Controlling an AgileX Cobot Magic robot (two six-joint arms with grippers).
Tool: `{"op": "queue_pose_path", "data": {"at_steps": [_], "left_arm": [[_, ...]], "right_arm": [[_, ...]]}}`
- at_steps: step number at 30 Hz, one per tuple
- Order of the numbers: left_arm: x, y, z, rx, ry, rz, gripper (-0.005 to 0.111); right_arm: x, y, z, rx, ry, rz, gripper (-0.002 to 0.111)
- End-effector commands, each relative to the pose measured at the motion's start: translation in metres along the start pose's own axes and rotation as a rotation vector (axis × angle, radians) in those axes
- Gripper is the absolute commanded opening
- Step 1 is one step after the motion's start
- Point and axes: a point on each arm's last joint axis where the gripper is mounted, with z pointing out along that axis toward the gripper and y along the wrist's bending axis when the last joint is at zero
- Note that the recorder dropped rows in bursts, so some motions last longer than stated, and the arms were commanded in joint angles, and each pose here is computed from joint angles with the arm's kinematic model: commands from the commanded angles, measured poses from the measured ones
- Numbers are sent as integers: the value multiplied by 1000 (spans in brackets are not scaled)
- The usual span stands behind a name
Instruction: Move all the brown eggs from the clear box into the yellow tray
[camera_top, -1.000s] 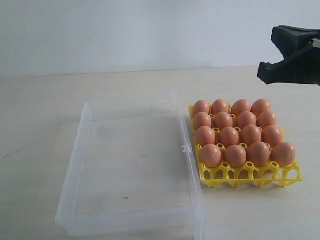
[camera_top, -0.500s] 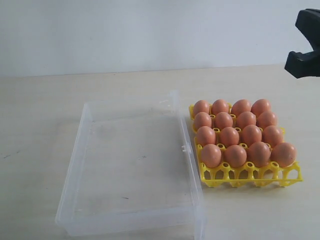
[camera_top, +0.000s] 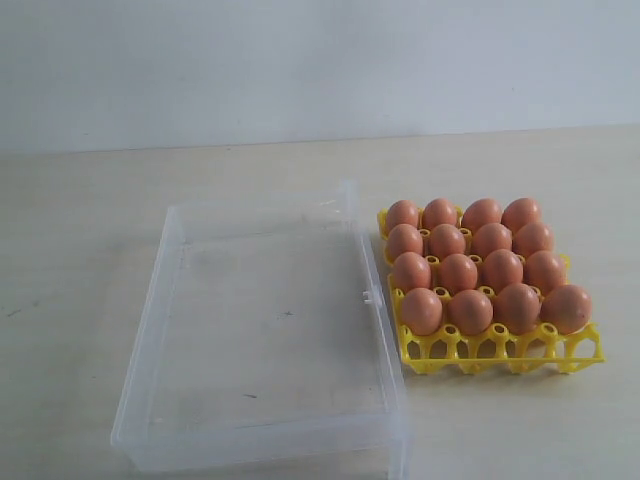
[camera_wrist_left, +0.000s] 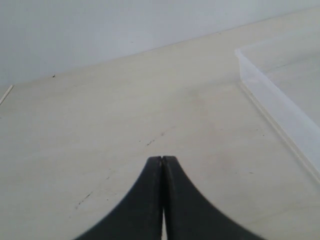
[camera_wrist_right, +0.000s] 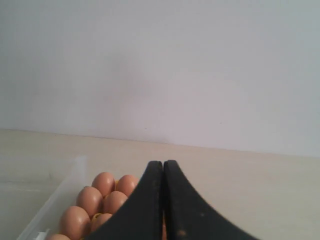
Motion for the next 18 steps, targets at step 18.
{"op": "queue_pose_path", "data": {"at_steps": [18], "left_arm": [[-2, 0, -1, 1, -16, -4, 0]], "right_arm": [[20, -6, -30, 123, -146, 77, 0]]}}
